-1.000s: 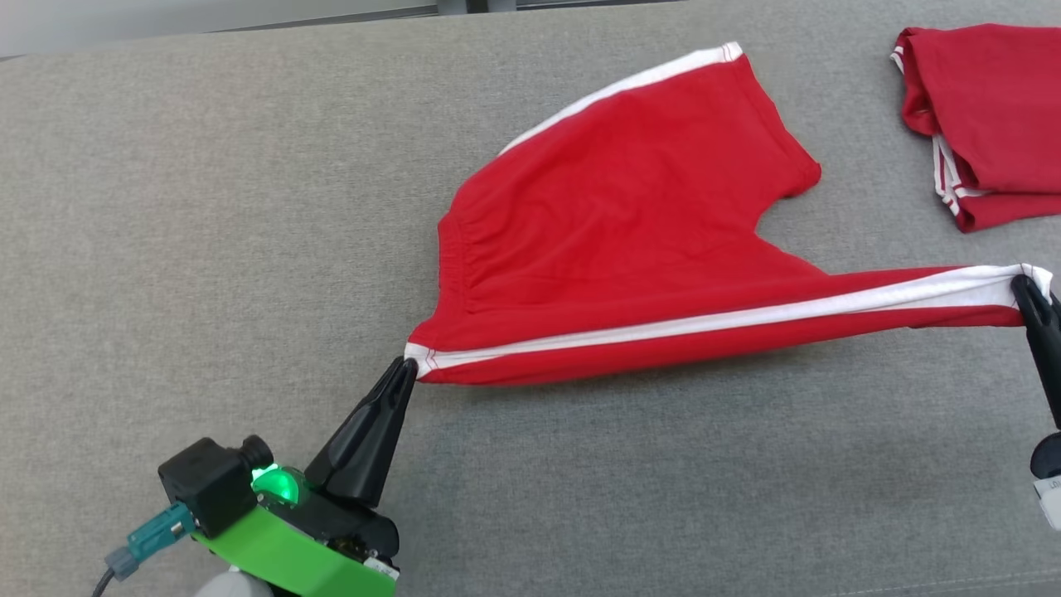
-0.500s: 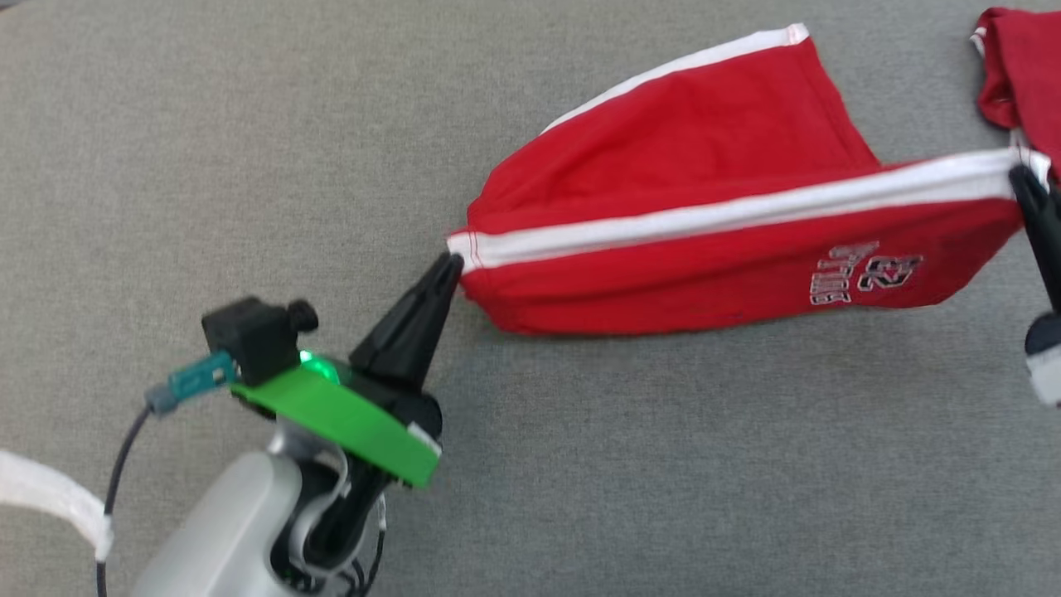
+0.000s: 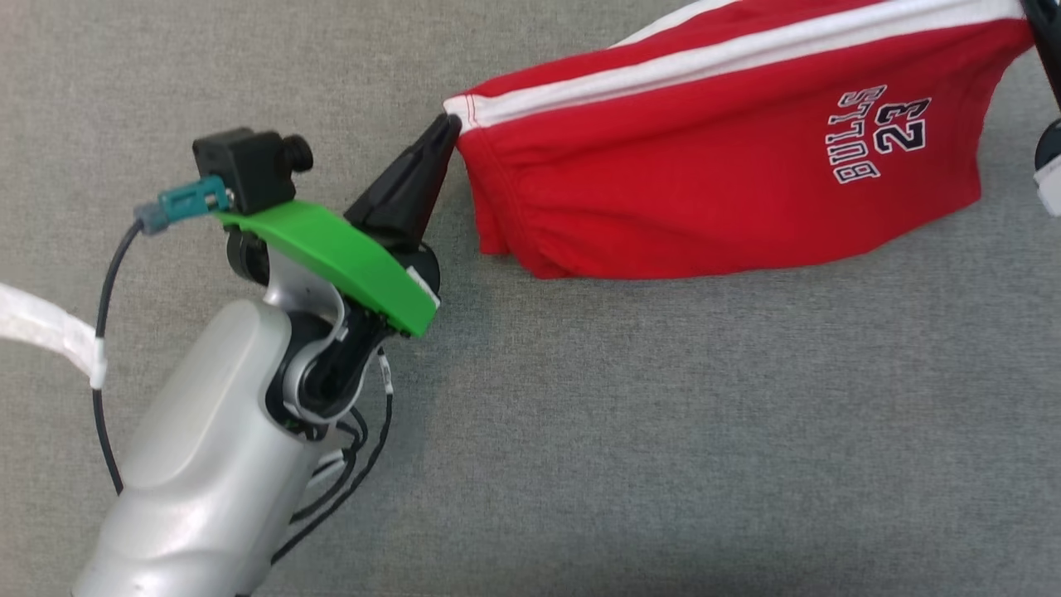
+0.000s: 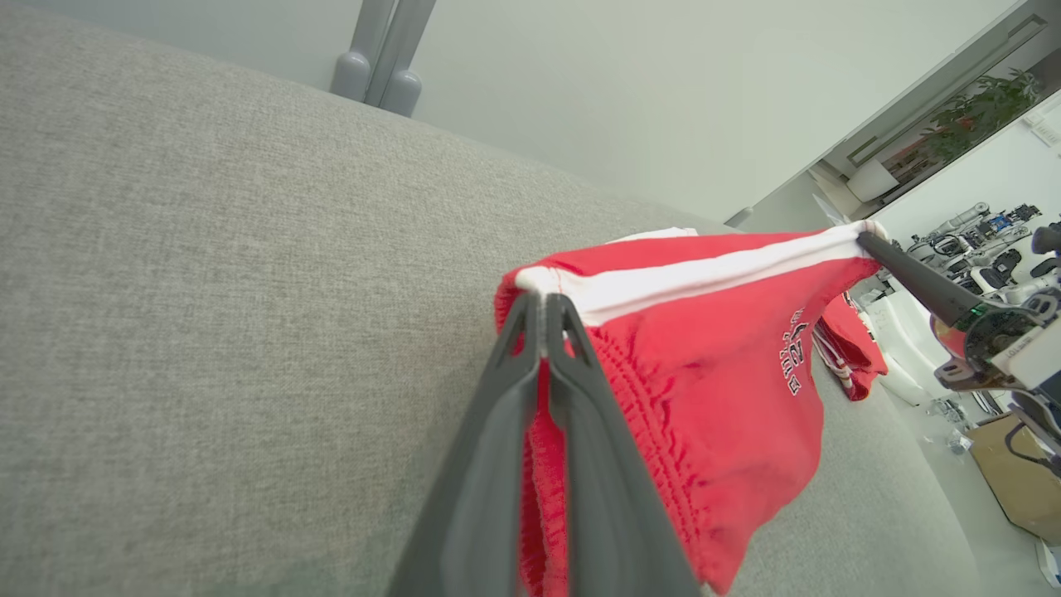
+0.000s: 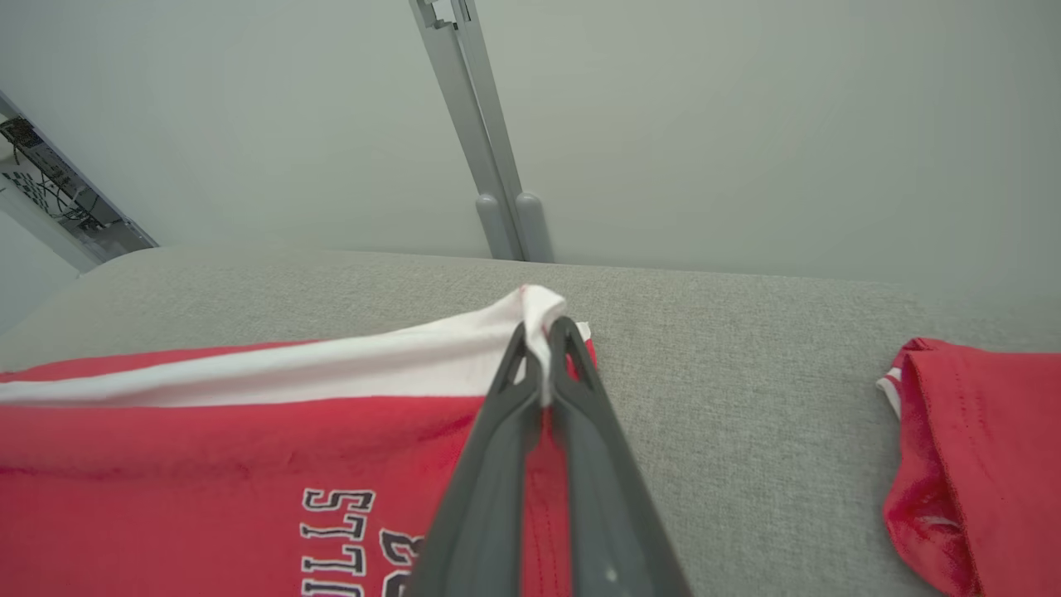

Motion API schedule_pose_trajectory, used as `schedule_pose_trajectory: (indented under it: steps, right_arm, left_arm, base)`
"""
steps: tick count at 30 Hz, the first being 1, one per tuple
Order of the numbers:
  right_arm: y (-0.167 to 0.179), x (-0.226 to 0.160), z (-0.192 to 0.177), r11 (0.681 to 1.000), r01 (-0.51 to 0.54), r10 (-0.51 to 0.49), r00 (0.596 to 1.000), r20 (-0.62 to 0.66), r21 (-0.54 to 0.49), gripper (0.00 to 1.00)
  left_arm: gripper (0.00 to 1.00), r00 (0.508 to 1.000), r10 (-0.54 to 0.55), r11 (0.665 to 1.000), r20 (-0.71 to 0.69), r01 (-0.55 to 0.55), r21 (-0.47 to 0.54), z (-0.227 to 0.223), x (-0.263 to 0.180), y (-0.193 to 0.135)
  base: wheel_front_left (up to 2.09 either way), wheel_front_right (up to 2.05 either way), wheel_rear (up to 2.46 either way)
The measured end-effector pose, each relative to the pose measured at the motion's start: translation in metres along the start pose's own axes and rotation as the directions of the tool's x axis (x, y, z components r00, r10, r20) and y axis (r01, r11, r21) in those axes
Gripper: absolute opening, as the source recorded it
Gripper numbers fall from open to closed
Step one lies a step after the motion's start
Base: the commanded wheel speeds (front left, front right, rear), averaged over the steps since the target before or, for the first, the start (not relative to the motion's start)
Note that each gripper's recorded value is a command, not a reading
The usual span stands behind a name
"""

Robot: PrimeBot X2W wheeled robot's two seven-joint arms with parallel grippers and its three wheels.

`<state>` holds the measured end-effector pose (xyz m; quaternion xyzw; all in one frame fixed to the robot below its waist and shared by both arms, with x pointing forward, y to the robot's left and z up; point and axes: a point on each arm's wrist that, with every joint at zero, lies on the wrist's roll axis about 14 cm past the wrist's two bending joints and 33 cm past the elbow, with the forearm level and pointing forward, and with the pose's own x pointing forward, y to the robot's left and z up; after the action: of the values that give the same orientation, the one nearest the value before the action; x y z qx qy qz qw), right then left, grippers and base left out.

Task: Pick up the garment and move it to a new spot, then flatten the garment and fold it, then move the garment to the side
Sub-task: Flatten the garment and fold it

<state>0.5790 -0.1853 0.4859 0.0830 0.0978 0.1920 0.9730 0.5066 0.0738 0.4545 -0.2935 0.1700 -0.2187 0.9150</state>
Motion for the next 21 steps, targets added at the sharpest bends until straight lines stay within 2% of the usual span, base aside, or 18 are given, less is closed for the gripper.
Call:
schedule_pose_trajectory:
  steps: [9, 15, 16, 17, 19, 21]
  right_arm:
    - [-0.006, 0.048, -0.024, 1.0, -0.021, 0.02, 0.997, -0.073, -0.017, 0.0]
    - [-0.007, 0.063, -0.045, 1.0, -0.022, 0.022, 0.993, -0.117, 0.003, 0.0]
    - [-0.006, 0.066, -0.046, 1.0, -0.025, 0.027, 0.993, -0.111, 0.018, 0.11]
    - [-0.004, 0.067, -0.046, 0.999, -0.027, 0.03, 0.994, -0.104, 0.027, 0.38]
    - [-0.001, 0.069, -0.042, 0.998, -0.026, 0.031, 0.997, -0.073, 0.059, 1.0]
    - [0.001, 0.068, -0.037, 0.997, -0.031, 0.034, 0.998, -0.044, 0.064, 1.0]
  left_arm:
    - [0.0, 0.998, 0.054, 0.998, -0.024, -0.053, 0.036, -0.001, 0.028, 0.036]
    - [0.0, 0.993, 0.092, 0.995, -0.07, -0.089, 0.039, -0.017, 0.033, 0.051]
    - [0.07, 0.993, 0.097, 0.995, -0.074, -0.094, 0.039, -0.018, 0.033, 0.052]
    - [0.48, 0.992, 0.101, 0.994, -0.072, -0.099, 0.04, -0.018, 0.033, 0.054]
    - [1.0, 0.991, 0.113, 0.993, -0.067, -0.11, 0.039, -0.018, 0.032, 0.057]
    - [1.0, 0.992, 0.116, 0.993, -0.048, -0.114, 0.039, -0.015, 0.031, 0.056]
  base:
    - [0.0, 0.0, 0.0]
    - [0.0, 0.0, 0.0]
    - [0.0, 0.0, 0.0]
    - [0.0, 0.0, 0.0]
    - [0.0, 0.0, 0.0]
    - [0.0, 0.0, 0.0]
